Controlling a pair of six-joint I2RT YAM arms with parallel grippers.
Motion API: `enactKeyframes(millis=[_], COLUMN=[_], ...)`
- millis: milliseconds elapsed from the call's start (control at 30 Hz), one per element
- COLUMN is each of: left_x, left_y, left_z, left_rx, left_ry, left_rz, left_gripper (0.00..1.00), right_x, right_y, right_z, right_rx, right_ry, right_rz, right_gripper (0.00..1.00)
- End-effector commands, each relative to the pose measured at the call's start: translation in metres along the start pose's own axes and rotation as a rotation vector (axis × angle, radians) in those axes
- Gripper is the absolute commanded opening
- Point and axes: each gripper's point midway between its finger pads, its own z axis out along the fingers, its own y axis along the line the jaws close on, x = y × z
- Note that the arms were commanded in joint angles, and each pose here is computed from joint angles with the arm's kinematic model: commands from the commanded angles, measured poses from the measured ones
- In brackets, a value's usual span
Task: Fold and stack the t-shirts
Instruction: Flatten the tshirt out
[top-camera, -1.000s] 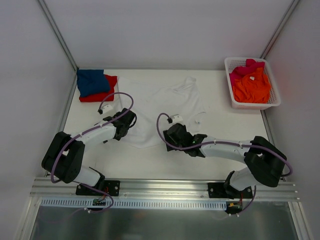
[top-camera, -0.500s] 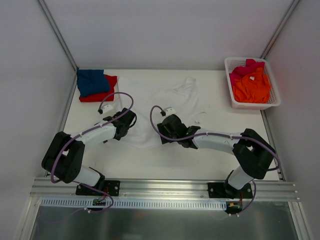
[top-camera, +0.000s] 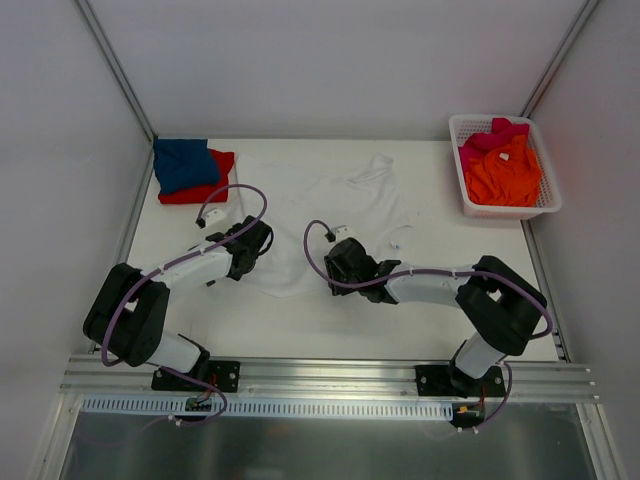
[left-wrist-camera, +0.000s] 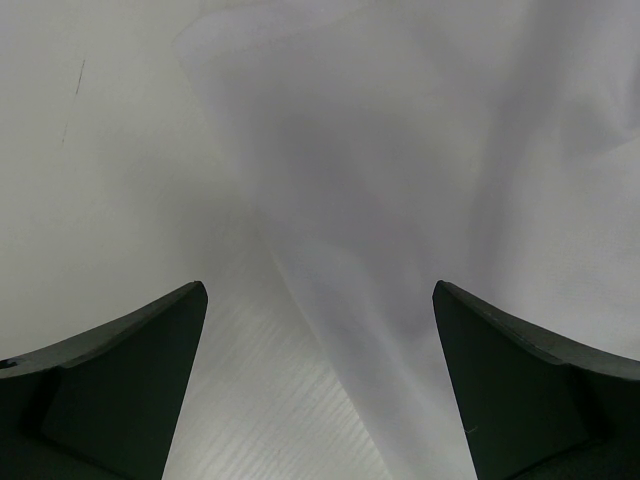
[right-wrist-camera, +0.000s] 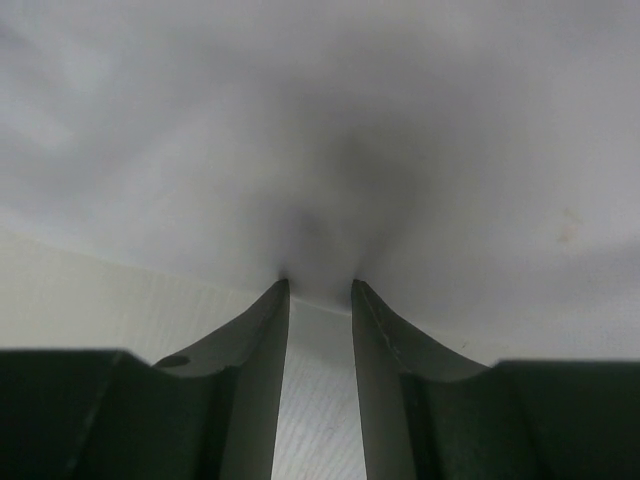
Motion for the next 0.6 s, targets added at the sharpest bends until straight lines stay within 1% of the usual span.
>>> enactKeyframes(millis=[0,67,100,200,333,367,433,467,567], left_x=[-0.006,-0.005,-0.005,-0.005,-0.005,-0.005,-0.005,-0.005,-0.006], left_y=[0.002,0.003,0.004,0.006,0.007,0.007,0.007,0.007,0.007], left_z=[-0.004,-0.004,-0.004,-0.004,-0.005,-0.005,-0.005,-0.005,-0.005], left_rx=[0.002,0.001,0.001,-0.001,-0.001,0.0,0.0,0.0,-0.001], left_ry=[-0.014,-0.014,-0.015,-0.015,-0.018,-0.019,-0.019,-0.019,-0.019], left_rz=[-0.006,-0.005,-0.008,-0.006,-0.008,-0.011,-0.011,-0.011,-0.01], left_gripper=[0.98,0.98,0.98,0.98,0.98,0.98,0.98,0.99,0.98], right_x=[-0.01,-0.011,-0.011,-0.009,-0.006,-0.008,-0.011,-0.013,-0.028], right_y=[0.008,0.007,0.008,0.008,0.008,0.008,0.006,0.006,0.003], right_z=[-0.003,-0.003,-0.003,-0.001,-0.002,-0.003,-0.006,-0.007,-0.018], right_rx=[-0.036,-0.033,-0.035,-0.037,-0.045,-0.045,-0.037,-0.033,-0.018], right_ry=[-0.04,-0.041,-0.042,-0.034,-0.034,-0.04,-0.053,-0.062,-0.103], right_rz=[0.034,0.035,0.036,0.038,0.044,0.047,0.051,0.052,0.04], right_gripper=[0.35,0.38,0.38,0.35,0.21,0.14,0.06,0.0,0.0])
